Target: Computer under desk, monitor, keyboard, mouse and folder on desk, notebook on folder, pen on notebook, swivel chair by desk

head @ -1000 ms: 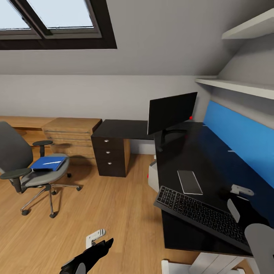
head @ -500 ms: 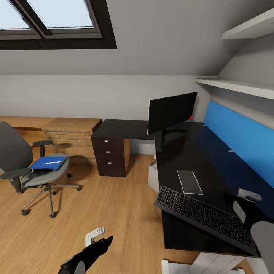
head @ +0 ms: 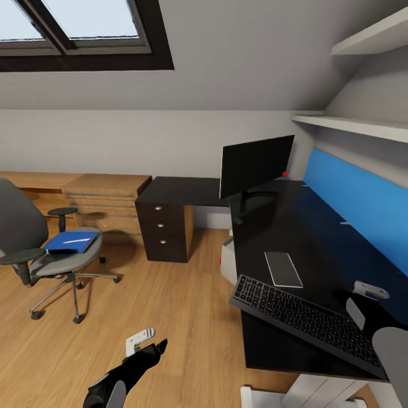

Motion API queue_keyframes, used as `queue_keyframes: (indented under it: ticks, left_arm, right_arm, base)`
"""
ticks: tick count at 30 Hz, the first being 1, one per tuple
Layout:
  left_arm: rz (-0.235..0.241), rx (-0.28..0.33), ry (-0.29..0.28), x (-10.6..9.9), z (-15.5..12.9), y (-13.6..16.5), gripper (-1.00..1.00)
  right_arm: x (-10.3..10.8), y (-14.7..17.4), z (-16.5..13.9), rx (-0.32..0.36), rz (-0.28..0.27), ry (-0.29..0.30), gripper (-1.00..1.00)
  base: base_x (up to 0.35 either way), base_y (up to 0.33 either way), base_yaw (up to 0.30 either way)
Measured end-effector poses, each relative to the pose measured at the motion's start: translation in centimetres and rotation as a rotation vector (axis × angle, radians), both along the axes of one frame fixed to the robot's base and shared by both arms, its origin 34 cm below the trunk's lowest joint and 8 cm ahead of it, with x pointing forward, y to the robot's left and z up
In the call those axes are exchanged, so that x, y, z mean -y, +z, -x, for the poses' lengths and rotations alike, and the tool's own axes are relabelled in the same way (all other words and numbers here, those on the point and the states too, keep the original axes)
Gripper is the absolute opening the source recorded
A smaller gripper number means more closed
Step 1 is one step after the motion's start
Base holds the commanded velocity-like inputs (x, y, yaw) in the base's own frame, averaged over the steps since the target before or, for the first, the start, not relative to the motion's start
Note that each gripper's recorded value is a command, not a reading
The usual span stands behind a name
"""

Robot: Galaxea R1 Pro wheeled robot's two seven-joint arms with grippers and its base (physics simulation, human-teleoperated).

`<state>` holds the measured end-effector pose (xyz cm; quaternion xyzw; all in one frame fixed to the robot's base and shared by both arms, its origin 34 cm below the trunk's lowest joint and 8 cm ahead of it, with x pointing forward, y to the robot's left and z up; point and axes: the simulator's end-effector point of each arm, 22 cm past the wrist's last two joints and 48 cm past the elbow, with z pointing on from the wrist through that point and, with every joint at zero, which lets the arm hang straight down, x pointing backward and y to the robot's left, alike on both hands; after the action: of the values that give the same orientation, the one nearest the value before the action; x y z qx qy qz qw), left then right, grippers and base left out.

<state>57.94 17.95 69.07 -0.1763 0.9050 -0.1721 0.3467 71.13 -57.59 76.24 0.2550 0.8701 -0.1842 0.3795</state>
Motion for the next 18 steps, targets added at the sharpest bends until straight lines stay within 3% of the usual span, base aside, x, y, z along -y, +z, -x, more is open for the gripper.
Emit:
queue_keyframes:
  ticks: [18]
  left_arm:
    - [-0.001, 0.000, -0.001, 0.0, 0.0, -2.3, 1.00]
  right_arm:
    - [-0.3, -2.4, -0.1, -0.001, -0.002, 0.005, 1.00]
  base:
    - [0.000, 0.000, 0.000]
